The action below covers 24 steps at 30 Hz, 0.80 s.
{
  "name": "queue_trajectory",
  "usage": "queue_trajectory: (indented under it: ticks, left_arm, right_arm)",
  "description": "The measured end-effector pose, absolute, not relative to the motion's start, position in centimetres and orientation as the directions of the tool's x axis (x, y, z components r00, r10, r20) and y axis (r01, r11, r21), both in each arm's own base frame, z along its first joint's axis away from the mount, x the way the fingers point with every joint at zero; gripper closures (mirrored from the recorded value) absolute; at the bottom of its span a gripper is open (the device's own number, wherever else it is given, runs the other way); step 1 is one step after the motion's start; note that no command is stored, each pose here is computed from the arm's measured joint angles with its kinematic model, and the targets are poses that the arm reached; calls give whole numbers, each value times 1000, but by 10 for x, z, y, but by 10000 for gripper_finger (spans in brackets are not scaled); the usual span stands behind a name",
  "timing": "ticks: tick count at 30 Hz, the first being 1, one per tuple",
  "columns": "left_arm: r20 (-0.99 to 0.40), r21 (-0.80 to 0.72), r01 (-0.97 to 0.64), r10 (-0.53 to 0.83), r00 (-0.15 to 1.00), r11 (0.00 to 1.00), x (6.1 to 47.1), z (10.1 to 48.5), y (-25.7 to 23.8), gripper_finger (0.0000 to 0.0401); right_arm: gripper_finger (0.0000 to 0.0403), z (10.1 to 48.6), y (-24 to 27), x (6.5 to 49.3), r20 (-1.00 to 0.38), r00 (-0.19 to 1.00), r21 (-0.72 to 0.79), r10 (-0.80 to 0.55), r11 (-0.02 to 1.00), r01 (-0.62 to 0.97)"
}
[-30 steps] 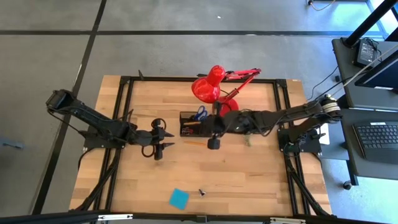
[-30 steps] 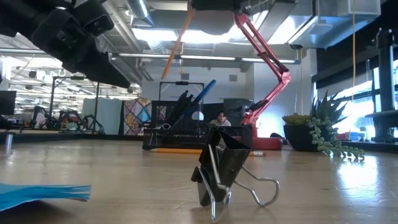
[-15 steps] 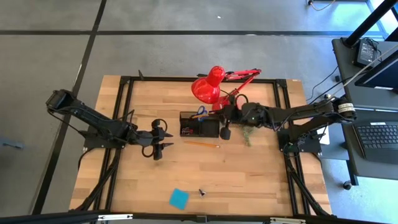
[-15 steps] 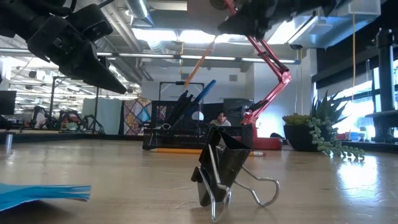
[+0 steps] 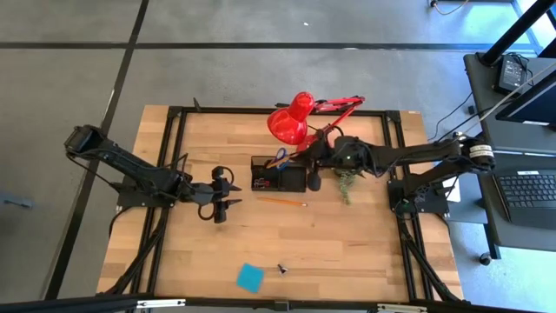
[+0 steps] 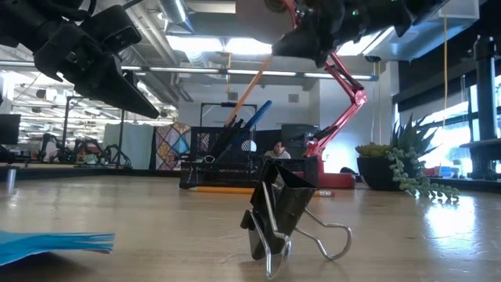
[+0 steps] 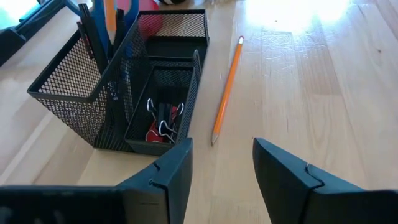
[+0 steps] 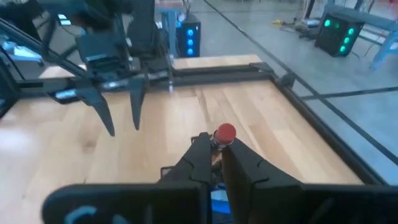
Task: Pick and place office supplies into organizer
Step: Put the bottom orange pencil into the black desk organizer
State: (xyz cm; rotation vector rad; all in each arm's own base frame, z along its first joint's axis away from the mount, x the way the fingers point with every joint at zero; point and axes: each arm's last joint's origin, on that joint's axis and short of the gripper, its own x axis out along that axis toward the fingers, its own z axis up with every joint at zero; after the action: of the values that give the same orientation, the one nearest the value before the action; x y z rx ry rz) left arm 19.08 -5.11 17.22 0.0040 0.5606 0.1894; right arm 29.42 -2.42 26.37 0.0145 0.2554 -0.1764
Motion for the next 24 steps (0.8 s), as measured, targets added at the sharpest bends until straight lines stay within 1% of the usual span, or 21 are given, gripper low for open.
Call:
queue_trajectory:
  ticks: [5,9,11,19,24]
  left_arm:
    - [-528,55,-178,180,830,983,191,172,-51,240]
    - [-528,55,-178,180,830,983,191,172,-51,241]
    - [-528,55,-178,180,830,983,191,172,-51,241]
    - [-528,55,-178,180,830,983,191,172,-51,240]
    - [-528,55,-178,180,830,983,191,172,-51,241]
  right_arm:
    - [381,247,-25,307,-278,945,-21,-171,985,172]
    - [381,244,-28,314,-230,957,-32,-178,984,175]
    - [381,242,-31,316,-228,956,-29,-187,982,186]
    - [379,216,-35,327,-306,932,-11,-193,980,200]
    - [378,202,-36,334,-316,928,-6,-195,979,203]
